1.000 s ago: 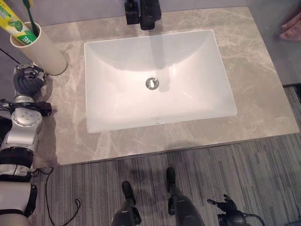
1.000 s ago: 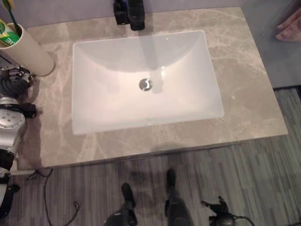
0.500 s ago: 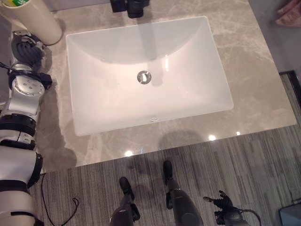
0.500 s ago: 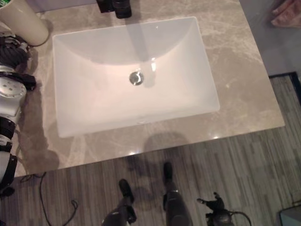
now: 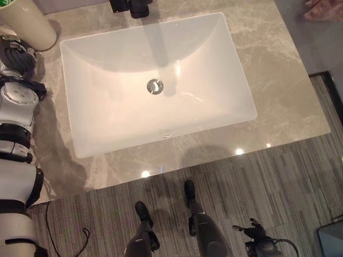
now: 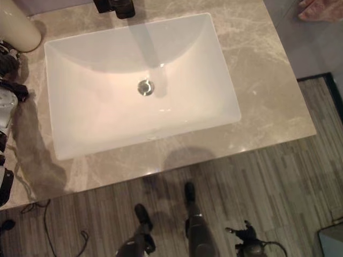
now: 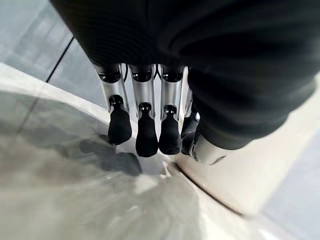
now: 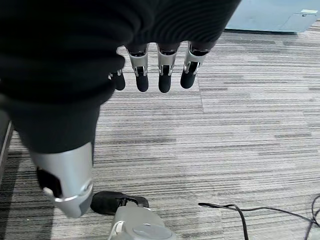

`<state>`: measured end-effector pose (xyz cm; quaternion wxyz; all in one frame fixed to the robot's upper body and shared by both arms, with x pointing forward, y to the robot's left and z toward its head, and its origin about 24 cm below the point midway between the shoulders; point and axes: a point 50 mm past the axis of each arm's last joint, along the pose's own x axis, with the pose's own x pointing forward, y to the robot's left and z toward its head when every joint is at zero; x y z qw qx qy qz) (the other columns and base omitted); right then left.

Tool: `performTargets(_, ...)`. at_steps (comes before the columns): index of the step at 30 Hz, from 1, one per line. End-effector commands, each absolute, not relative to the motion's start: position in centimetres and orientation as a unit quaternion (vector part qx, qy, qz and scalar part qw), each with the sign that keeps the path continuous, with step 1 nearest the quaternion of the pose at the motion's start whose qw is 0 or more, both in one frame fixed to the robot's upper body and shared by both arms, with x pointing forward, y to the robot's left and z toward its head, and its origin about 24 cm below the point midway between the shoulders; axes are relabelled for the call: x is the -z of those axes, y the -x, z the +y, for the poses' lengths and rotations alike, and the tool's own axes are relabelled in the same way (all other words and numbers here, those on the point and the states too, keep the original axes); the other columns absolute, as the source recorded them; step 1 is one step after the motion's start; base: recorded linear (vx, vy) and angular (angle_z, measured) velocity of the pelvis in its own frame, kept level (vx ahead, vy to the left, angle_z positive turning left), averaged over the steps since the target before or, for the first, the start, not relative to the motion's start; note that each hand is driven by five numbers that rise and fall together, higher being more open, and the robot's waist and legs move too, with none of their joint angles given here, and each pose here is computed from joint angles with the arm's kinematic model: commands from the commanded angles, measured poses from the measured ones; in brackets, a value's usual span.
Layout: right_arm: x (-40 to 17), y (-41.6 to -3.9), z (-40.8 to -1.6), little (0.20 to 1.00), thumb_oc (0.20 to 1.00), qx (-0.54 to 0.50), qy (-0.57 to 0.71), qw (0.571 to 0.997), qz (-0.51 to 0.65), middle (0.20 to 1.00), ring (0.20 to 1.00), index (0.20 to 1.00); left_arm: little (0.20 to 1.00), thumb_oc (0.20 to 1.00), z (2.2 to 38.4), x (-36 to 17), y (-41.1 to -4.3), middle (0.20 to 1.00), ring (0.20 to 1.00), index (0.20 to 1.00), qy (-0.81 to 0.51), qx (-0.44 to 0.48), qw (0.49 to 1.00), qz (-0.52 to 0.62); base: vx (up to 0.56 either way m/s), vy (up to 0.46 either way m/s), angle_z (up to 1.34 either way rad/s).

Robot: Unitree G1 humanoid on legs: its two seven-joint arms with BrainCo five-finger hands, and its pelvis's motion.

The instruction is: Put brush and paste in cup on sink, flatten towel.

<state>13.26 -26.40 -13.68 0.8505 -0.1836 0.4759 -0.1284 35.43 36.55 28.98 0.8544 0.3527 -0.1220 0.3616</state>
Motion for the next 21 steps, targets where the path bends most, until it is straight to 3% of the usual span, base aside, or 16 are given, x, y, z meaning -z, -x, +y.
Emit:
performTargets(1, 12.7, -14.3, -28.4, 1.000, 1.000, 0.152, 0.208, 0.847, 0.465, 1.000, 1.000, 1.000, 0.200, 0.200, 38.8, -31.0, -33.7, 0.200, 0.200, 0.200, -0.223, -0.423, 0.864, -0.158, 0.01, 0.036, -0.07)
performTargets(8, 12.5, -13.5, -28.9, 1.000, 1.000, 0.154, 0.213, 0.849, 0.458, 1.000, 1.000, 1.000, 0.200, 0.200, 36.5, -34.6, -34.2, 0.200, 0.200, 0.200, -0.269, -0.404, 0.849, -0.211, 0.00, -0.004, -0.04)
performTargets(21, 12.3, -13.9, -28.0, 1.000, 1.000, 0.133, 0.205, 0.869, 0.430, 1.000, 1.000, 1.000, 0.200, 0.200, 34.0, -35.2, -35.3, 0.200, 0.200, 0.200, -0.277, -0.375, 0.848, -0.250, 0.00, 0.000, 0.00)
